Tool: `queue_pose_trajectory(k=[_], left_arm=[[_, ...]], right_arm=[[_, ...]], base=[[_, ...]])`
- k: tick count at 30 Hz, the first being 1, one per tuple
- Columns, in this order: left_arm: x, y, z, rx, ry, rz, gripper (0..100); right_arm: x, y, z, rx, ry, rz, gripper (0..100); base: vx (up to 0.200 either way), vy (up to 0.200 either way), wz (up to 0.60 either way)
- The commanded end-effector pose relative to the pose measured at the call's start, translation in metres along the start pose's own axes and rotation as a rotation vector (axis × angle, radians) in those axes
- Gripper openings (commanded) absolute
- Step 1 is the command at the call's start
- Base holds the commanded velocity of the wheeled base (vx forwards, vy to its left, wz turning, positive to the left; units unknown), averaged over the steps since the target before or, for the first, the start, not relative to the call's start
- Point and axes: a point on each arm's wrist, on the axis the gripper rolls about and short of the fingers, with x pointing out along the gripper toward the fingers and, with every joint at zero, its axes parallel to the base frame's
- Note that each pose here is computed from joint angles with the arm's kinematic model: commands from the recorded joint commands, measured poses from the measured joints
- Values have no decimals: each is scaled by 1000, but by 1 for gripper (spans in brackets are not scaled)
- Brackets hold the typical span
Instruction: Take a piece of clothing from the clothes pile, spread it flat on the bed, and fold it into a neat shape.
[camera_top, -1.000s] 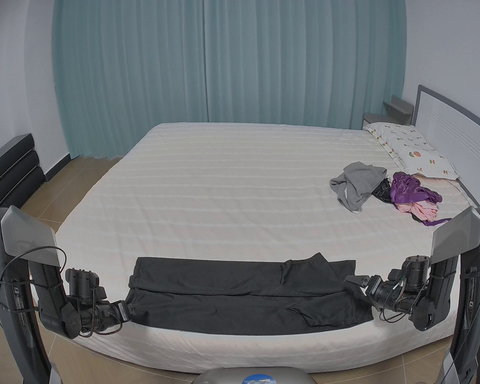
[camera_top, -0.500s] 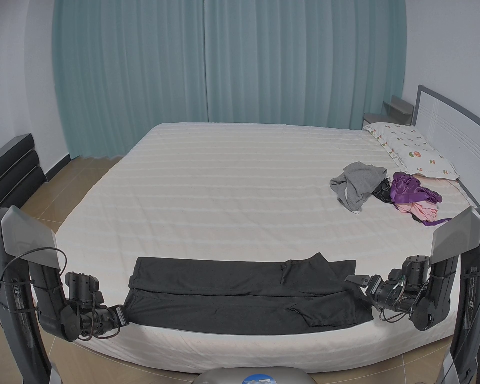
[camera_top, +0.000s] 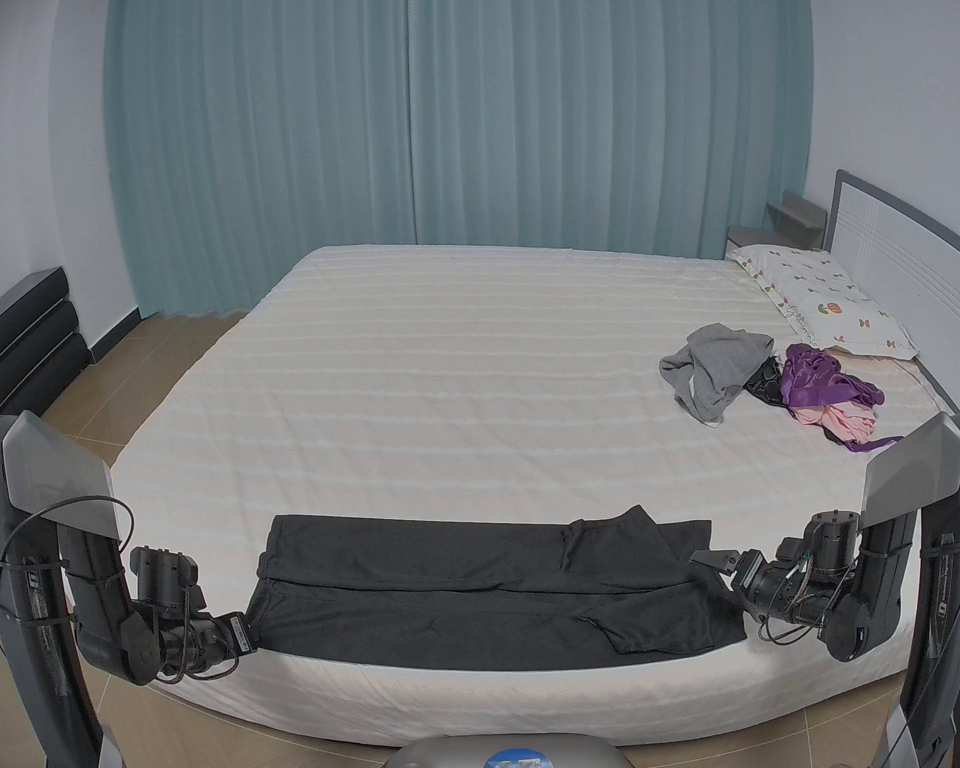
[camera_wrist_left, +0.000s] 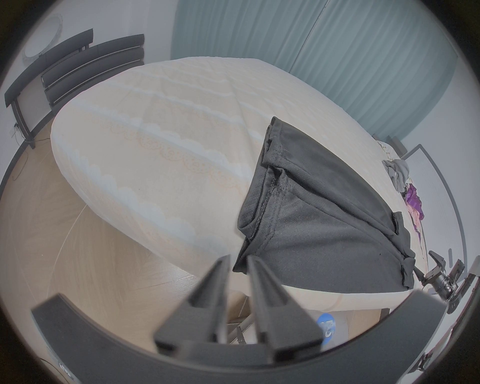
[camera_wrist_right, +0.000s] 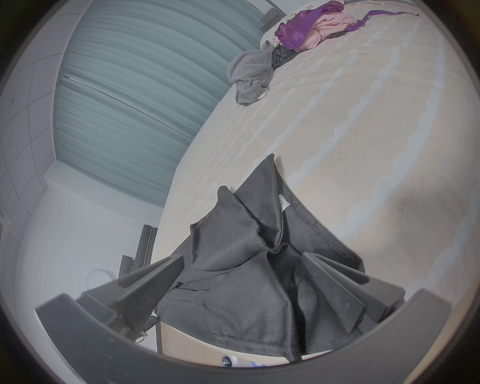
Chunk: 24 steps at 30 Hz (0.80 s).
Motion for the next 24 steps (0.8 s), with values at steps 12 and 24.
queue_pose_trajectory(k=[12, 24], left_arm=[[-17, -20, 44, -78, -199, -115, 100], [24, -49, 40, 17, -118, -226, 100]], right_arm=[[0, -1, 0, 1, 1, -2, 100], [0, 0, -1, 0, 1, -1, 100]], base=[[0, 0, 0], [0, 0, 0]])
